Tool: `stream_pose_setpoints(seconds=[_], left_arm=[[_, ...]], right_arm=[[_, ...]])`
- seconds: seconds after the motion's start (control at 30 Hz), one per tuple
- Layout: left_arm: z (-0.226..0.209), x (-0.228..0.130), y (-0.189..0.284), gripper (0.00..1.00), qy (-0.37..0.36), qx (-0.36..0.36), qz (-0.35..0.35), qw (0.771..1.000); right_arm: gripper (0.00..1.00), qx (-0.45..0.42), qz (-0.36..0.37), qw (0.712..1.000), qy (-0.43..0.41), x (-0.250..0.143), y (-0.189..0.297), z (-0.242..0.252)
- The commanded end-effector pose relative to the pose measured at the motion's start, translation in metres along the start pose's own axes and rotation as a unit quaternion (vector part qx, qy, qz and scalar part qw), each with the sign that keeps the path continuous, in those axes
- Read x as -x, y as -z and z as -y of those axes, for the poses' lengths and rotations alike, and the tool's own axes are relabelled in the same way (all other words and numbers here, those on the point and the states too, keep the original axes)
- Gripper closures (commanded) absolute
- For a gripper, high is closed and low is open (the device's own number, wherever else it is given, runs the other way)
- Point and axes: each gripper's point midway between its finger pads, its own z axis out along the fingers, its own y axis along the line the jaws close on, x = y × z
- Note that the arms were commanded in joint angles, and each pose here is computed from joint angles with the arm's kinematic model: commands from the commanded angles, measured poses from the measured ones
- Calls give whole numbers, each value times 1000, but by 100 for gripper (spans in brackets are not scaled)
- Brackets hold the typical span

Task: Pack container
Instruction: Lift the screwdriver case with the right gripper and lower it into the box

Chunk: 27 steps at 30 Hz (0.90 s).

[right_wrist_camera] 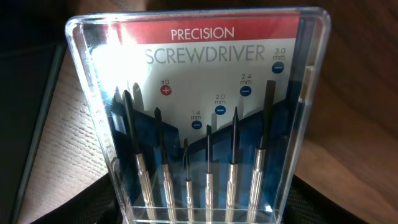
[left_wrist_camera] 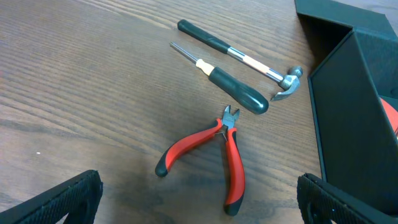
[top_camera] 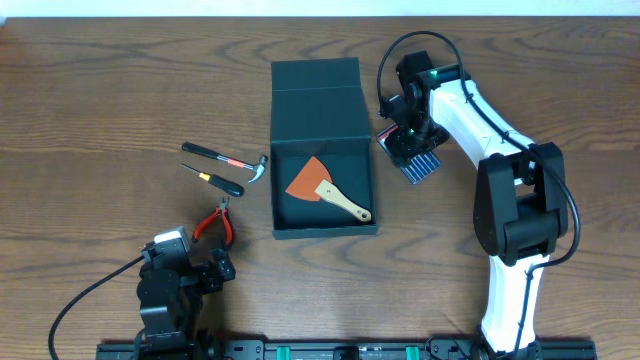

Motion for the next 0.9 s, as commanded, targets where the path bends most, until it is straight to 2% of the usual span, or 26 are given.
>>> stream_pose_setpoints(seconds=[0.0,0.27,0.53,0.67,0.87], left_arm=[[0,-2,-1,2,-4,1,0,1000],[0,-2,-1,1,-4,0,0,1000],[0,-2,-1,2,-4,0,0,1000],[0,-2,-1,2,-4,0,0,1000],[0,-2,-1,1,-4,0,0,1000]], right_arm=[[43,-11,36,999,4,11,31,0],[43,-22,73,997,5,12,68,-1],[41,-36,134,990,25,11,125,-15],[43,-39,163,984,61,15,148,-39],[44,-14,186,973,136,25,158,-96]])
